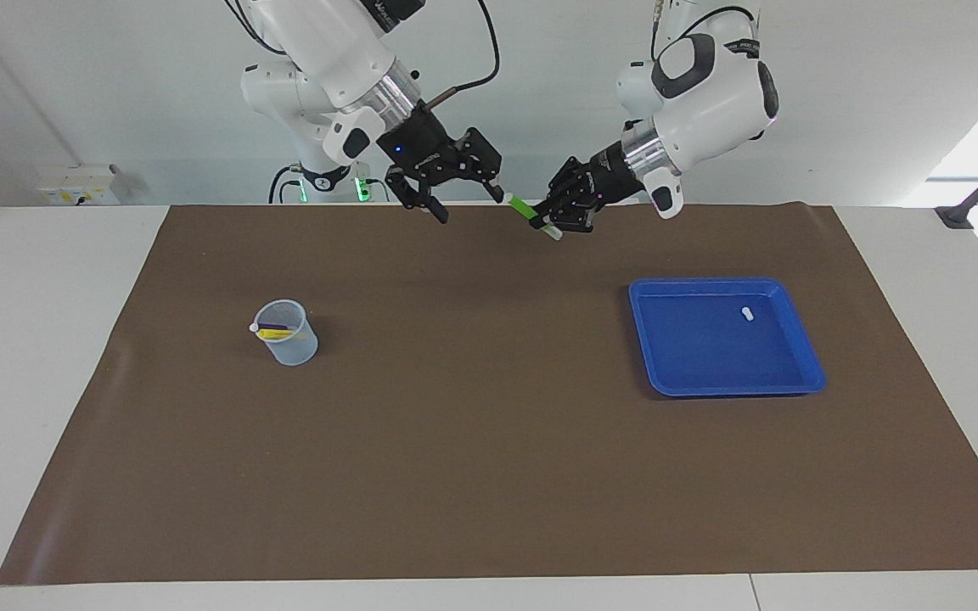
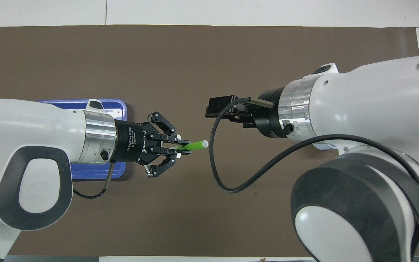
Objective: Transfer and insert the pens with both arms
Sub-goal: 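Grasp the green pen with the right gripper and open the left gripper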
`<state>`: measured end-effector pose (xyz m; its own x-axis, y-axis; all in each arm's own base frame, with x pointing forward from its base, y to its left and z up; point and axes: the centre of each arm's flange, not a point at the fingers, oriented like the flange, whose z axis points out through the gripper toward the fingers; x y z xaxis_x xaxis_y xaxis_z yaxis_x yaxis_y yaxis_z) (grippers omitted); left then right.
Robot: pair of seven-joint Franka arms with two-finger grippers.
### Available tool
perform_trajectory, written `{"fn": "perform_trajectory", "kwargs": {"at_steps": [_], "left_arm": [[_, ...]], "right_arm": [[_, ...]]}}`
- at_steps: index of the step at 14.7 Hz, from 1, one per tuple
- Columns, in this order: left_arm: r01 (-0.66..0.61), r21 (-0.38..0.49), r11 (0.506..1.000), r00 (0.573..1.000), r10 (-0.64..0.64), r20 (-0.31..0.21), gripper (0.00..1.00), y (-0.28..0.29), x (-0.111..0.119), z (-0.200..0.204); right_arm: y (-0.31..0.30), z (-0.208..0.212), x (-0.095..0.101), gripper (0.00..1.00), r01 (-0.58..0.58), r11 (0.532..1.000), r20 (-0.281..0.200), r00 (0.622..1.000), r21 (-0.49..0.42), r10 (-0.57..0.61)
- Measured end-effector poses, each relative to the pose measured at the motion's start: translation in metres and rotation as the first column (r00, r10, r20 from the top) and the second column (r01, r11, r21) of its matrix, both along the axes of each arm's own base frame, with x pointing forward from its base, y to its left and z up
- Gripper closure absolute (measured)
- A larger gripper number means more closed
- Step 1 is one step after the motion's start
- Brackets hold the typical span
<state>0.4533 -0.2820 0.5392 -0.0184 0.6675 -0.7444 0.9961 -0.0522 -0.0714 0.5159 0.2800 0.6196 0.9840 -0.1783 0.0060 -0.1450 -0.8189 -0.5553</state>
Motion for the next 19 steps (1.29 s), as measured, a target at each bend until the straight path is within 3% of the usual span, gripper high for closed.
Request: {"fn": "perform_trajectory", "kwargs": {"at_steps": [5, 11, 16, 18, 19], "left_arm": [[-0.101, -0.03, 0.994, 0.995, 0.101, -0.002, 0.83, -0.01, -0.02, 0.0], [-0.138, -0.046, 0.989, 0.99, 0.138, -0.009, 0.83, -0.009, -0.018, 0.001], [-0.15, -0.048, 0.988, 0.989, 0.149, -0.011, 0.83, -0.008, -0.018, -0.002], [-0.154, -0.05, 0.987, 0.988, 0.153, -0.01, 0.83, -0.008, -0.017, -0.002], [-0.155, -0.051, 0.987, 0.988, 0.155, -0.01, 0.83, -0.008, -0.017, -0.002]], "right_arm": [[0.032, -0.023, -0.016, 0.0, -0.067, 0.998, -0.034, 0.997, -0.017, 0.066], [0.038, -0.036, -0.027, 0.0, -0.152, 0.985, -0.05, 0.988, -0.082, 0.149], [0.038, -0.031, -0.029, 0.0, -0.154, 0.984, -0.039, 0.988, -0.087, 0.151], [0.038, -0.028, -0.029, 0.04, -0.154, 0.984, -0.033, 0.988, -0.086, 0.152], [0.038, -0.027, -0.03, 0.14, -0.154, 0.984, -0.032, 0.988, -0.086, 0.152]]}}
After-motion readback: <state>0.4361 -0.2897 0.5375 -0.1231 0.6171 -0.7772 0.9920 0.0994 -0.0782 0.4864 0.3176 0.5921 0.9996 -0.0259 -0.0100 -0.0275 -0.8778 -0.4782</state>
